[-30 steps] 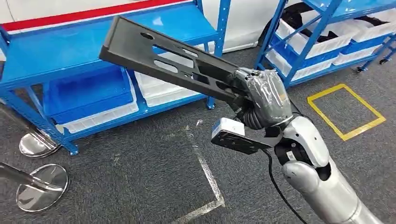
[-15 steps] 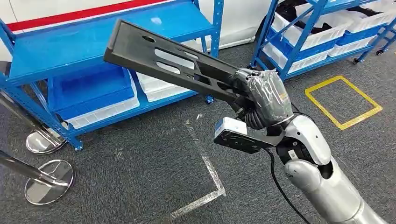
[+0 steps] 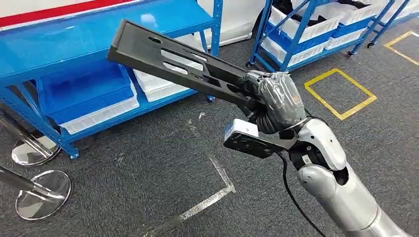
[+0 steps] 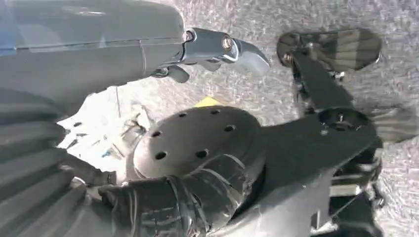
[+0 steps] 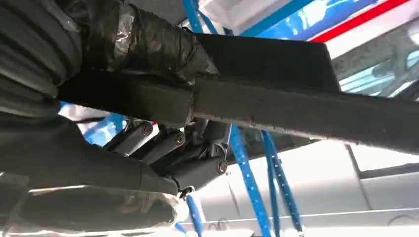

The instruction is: Take the parts from the cabinet and place them on the table.

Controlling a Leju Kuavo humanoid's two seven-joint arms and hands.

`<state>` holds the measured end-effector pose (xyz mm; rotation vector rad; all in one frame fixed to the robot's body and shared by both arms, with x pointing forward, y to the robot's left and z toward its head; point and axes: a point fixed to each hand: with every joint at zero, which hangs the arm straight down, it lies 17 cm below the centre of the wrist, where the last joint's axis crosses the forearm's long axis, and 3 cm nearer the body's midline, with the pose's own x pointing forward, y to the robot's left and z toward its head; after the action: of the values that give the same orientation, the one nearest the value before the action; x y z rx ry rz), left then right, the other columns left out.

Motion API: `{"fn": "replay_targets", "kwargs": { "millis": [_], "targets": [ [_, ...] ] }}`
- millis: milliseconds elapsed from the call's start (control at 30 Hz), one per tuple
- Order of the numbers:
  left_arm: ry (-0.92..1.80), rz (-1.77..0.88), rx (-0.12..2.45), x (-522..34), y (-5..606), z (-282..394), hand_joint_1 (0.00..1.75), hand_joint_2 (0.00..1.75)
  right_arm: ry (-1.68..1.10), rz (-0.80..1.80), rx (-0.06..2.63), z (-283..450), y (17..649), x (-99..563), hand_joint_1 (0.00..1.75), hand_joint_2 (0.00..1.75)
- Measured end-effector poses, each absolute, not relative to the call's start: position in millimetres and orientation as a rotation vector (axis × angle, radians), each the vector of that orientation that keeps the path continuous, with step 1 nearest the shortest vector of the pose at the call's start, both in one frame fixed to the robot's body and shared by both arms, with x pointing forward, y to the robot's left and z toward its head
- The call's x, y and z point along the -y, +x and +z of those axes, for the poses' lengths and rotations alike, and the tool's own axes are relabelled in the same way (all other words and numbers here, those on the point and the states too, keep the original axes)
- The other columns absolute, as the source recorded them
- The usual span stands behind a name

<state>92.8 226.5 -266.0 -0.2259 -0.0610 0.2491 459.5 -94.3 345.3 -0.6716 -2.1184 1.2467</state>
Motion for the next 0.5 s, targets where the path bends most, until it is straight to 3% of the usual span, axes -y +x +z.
{"fn": "replay_targets", "kwargs": {
  "millis": [500],
  "targets": [
    [-0.202,0.276,0.092,-228.9,96.9,-267.4,0.00,1.75,-0.684,1.239,2.117,350.7,463.5,96.1,1.75,1.75]
  ]
}}
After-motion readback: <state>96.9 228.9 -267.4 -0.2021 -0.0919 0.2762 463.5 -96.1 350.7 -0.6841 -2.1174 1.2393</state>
